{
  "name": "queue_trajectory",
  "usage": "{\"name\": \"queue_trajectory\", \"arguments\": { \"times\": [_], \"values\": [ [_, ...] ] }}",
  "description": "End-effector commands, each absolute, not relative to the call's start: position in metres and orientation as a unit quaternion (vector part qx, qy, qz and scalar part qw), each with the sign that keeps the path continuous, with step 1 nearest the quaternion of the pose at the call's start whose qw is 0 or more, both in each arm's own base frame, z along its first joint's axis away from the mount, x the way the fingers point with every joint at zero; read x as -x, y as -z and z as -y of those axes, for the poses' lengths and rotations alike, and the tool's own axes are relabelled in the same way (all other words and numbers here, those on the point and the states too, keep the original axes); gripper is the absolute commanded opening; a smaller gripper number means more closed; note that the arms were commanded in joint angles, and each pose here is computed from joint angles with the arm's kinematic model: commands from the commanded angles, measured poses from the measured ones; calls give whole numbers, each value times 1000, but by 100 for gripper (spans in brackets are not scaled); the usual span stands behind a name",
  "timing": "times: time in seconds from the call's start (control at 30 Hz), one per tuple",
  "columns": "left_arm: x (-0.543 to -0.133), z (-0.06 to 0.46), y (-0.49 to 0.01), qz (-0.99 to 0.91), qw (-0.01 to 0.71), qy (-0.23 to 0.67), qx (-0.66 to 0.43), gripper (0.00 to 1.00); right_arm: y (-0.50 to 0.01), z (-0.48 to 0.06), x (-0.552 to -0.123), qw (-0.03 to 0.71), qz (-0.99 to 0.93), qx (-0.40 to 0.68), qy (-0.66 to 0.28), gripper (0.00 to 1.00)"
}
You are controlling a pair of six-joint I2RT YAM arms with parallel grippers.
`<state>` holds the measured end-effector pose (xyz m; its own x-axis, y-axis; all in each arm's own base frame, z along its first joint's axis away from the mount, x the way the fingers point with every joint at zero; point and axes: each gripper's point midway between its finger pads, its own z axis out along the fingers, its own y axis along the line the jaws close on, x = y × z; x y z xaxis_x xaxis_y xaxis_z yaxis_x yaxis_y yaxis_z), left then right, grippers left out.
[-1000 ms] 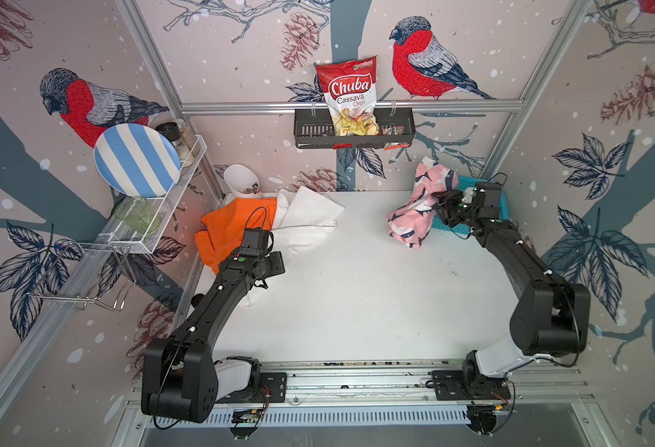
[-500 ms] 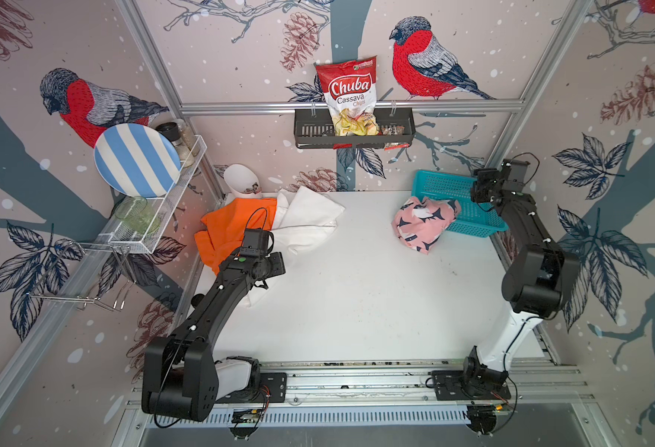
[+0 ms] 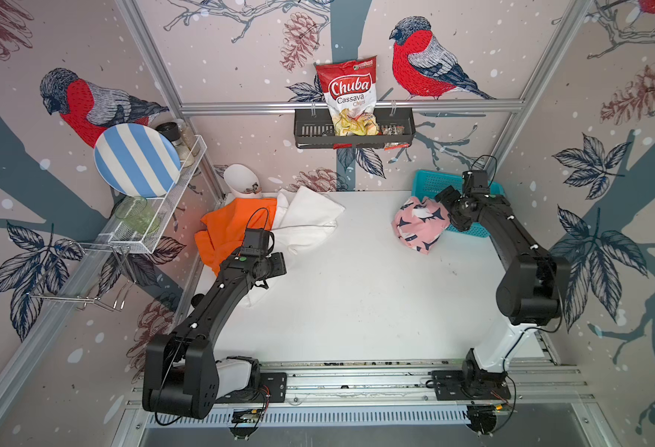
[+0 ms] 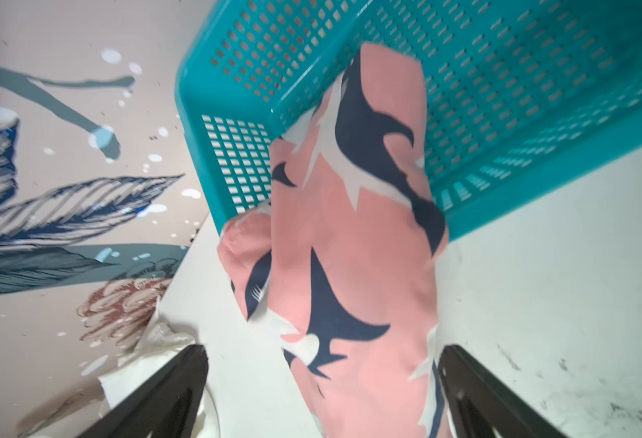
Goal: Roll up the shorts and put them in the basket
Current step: Place the shorts in the bin.
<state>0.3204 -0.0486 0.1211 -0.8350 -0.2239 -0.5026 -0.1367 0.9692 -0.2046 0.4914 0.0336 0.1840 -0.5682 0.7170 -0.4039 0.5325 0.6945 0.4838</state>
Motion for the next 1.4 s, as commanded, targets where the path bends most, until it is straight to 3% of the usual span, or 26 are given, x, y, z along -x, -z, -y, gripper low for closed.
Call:
{"name": "queue_trajectory", "arguments": {
  "times": [0.0, 0.3, 0.5, 0.67, 0.93, 1.07, 1.37],
  "values": [
    [-323, 51, -125, -952, 280, 89, 90, 63, -168, -31, -480, 284, -893, -342, -66, 100],
    [-322, 51, -125, -952, 280, 89, 90, 63, -126, -45, -490, 257, -921, -286, 70, 100],
    [-322, 50, -125, -952, 280, 88, 89, 63, -104, -55, -505, 247, -929, -263, 76, 98],
    [-322, 50, -125, -952, 279, 87, 89, 63, -95, -55, -508, 247, -931, -258, 75, 82],
    [-321, 50, -123, -953, 277, 86, 89, 63, -114, -50, -507, 274, -924, -257, 69, 30],
    [-321, 50, -123, -953, 278, 86, 90, 63, -142, -51, -511, 292, -920, -261, 21, 5],
    [-322, 50, -122, -953, 275, 85, 89, 63, -257, -14, -505, 378, -837, -369, -140, 7]
  ]
}}
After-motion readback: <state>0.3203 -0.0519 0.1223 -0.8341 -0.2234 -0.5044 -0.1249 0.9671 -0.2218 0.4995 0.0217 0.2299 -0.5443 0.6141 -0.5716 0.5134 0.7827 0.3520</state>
